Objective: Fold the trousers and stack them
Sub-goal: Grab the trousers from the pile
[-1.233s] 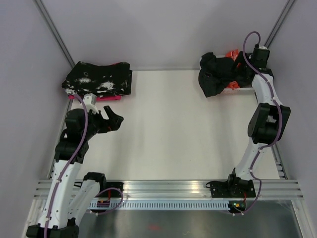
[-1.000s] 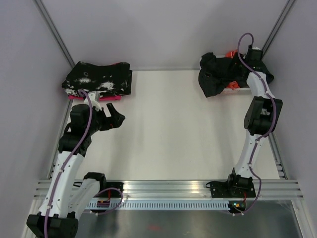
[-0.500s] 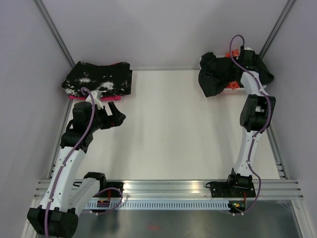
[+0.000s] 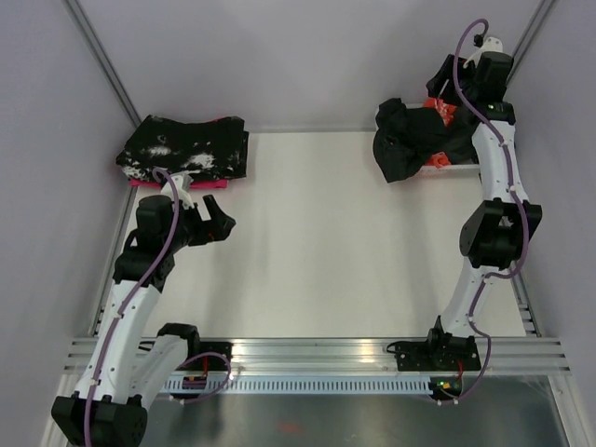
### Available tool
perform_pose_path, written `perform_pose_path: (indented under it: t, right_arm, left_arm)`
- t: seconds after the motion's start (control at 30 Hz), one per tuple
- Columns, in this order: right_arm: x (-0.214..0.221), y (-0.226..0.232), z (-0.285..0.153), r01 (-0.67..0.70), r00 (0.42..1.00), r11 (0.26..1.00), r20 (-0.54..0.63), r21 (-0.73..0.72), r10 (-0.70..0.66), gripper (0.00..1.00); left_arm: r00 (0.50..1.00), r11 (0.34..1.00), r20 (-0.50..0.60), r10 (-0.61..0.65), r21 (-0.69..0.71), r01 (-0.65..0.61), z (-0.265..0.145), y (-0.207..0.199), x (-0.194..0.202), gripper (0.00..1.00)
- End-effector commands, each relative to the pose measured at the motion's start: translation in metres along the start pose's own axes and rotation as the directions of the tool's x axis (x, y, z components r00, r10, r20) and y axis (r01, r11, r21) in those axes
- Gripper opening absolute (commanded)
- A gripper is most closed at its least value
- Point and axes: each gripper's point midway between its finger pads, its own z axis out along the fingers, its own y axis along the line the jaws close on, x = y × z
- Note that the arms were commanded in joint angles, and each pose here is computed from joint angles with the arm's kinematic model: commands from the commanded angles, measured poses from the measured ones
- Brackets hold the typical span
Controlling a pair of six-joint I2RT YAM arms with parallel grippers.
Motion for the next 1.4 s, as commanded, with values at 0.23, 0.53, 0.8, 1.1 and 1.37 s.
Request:
perform_pose_path:
  t: [0.23, 0.53, 0.8, 1.1, 1.37]
  right_arm:
    - [0.131, 0.002, -0.04, 0.213, 0.92, 0.976, -0.329, -0.038, -0.214, 0.87]
    - [0.164, -0.018, -0.03, 0.254, 0.885, 0.967, -0.408, 0.022, -0.223, 0.8]
    - [0.178, -0.033, -0.016, 0.304, 0.86, 0.951, -0.445, 0.053, -0.25, 0.69]
    - [0.162, -0.019, -0.001, 0.27, 0.891, 0.96, -0.397, 0.07, -0.221, 0.0]
    - [0.076, 0.038, -0.022, 0.162, 0.973, 0.987, -0.165, -0.02, -0.163, 0.0]
  left_arm:
    - [0.996, 0.995, 0.023, 0.086, 0.051, -0.087, -0.013, -0.007, 0.003, 1.0]
    - [0.997, 0.994, 0.021, 0.076, 0.076, -0.077, -0.012, -0.011, 0.005, 1.0]
    - [0.997, 0.995, 0.019, 0.073, 0.068, -0.074, -0.008, -0.008, 0.007, 1.0]
    - [0.998, 0.995, 0.007, 0.068, 0.077, -0.069, 0.002, -0.008, 0.008, 1.0]
    - [0.998, 0.99, -0.013, 0.064, 0.126, -0.062, 0.007, -0.019, 0.0, 1.0]
